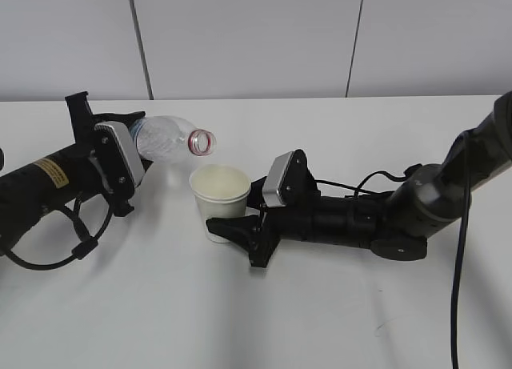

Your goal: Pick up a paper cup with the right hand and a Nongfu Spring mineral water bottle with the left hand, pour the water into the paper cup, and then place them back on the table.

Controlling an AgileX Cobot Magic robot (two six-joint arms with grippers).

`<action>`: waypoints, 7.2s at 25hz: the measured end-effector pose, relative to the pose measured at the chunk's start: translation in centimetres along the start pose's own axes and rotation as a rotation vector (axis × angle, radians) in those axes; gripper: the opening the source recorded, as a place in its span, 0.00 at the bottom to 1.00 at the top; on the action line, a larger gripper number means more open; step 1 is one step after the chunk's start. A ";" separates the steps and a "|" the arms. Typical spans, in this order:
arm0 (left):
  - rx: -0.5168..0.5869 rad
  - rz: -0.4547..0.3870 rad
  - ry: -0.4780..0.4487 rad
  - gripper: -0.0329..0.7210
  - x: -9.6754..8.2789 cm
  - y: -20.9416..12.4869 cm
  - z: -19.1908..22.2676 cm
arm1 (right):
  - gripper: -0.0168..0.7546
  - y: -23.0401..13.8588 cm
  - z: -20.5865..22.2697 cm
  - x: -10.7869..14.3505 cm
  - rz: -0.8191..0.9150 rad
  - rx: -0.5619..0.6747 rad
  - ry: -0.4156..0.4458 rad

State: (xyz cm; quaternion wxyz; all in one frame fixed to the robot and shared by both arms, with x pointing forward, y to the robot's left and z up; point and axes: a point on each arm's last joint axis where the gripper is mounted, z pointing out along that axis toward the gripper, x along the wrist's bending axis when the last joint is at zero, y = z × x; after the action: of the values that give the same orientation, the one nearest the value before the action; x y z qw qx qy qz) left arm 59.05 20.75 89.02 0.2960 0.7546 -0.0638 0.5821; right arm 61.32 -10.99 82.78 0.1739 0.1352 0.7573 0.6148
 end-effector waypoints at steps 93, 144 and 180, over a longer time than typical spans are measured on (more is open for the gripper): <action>0.056 0.406 0.080 0.56 2.0 0.2 -0.3 | 0.61 0.2 0.2 0.3 -0.062 -0.018 0.007; -0.010 -0.723 0.147 0.56 2.6 1.5 -0.1 | 0.61 1.0 0.1 -0.6 -0.048 -0.010 -0.064; -0.177 -1.104 -0.335 0.56 -2.8 3.6 0.1 | 0.61 0.7 -6.6 -4.3 0.075 0.045 -0.671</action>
State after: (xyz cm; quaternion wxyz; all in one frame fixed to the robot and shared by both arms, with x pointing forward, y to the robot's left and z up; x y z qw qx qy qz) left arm 56.67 17.11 87.79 0.6033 0.7304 0.2448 0.2067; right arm 62.35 -18.51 85.15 0.3874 0.3616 0.6660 0.5250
